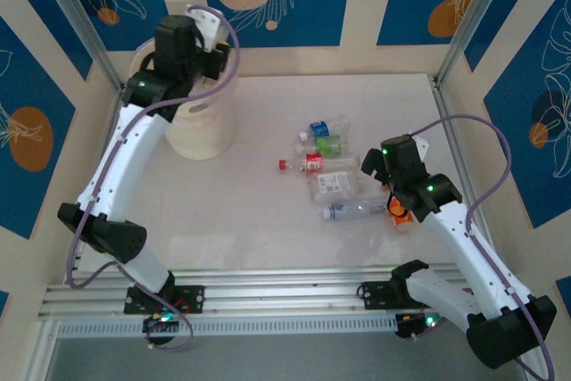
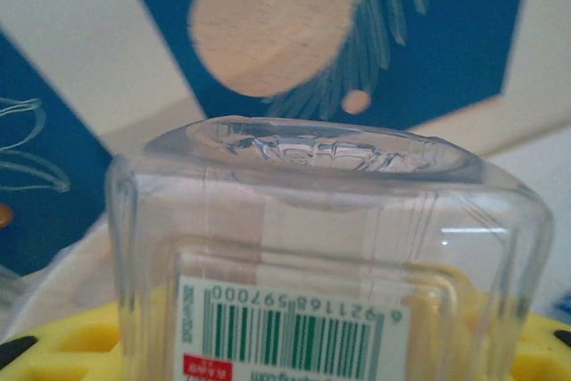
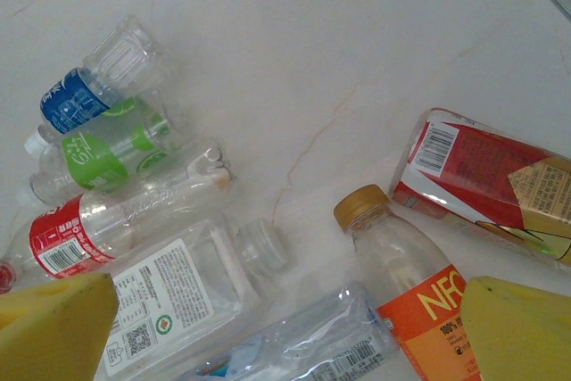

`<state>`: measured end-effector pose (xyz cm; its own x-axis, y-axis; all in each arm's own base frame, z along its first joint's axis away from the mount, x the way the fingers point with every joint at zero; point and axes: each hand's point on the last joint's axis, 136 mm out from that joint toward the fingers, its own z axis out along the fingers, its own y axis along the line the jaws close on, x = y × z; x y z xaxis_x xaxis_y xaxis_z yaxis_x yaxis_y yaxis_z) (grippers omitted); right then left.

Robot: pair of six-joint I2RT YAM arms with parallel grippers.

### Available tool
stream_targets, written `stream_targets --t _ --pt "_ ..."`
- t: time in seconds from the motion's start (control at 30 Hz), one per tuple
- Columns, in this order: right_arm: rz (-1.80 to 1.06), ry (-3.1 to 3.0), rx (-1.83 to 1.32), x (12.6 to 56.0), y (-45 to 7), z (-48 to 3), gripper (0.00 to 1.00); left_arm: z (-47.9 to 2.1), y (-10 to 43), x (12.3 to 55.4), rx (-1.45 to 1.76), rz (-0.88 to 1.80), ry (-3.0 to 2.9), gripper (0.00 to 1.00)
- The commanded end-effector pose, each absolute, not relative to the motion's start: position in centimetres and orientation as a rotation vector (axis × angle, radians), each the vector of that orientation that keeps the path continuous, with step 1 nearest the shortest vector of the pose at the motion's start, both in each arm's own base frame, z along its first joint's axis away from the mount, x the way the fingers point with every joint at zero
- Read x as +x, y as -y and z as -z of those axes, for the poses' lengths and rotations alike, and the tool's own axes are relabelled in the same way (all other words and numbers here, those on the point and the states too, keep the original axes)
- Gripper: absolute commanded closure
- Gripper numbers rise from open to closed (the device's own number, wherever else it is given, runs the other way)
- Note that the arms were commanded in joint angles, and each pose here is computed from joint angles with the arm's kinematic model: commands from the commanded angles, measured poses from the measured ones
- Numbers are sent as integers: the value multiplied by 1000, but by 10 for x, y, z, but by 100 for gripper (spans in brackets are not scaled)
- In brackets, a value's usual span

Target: Put the plastic bottles in the bin

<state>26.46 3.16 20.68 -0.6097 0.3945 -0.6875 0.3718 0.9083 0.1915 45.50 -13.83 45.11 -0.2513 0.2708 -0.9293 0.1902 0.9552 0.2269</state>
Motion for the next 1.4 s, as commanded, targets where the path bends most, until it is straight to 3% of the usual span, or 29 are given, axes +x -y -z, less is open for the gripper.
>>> stream_targets --t 0.0,0.17,0.47,1.07,1.13,1.37 --pt "-83 -2259 536 269 -38 -215 1 -472 107 477 170 -65 -1782 44" --pt "-86 -2264 535 269 -38 -215 1 -468 63 500 31 -123 -1802 44" --pt "-89 -2273 532 265 -38 -213 1 -411 -1 518 -191 -299 -1944 43" --pt "-87 -2282 524 263 -38 -211 1 -330 -31 520 -460 -295 -2000 40" --pt "-87 -2284 522 263 -38 -210 1 -324 -34 518 -477 -314 -2011 29" --pt "-94 -2282 523 264 -40 -210 1 -314 -36 521 -485 -322 -2046 9"
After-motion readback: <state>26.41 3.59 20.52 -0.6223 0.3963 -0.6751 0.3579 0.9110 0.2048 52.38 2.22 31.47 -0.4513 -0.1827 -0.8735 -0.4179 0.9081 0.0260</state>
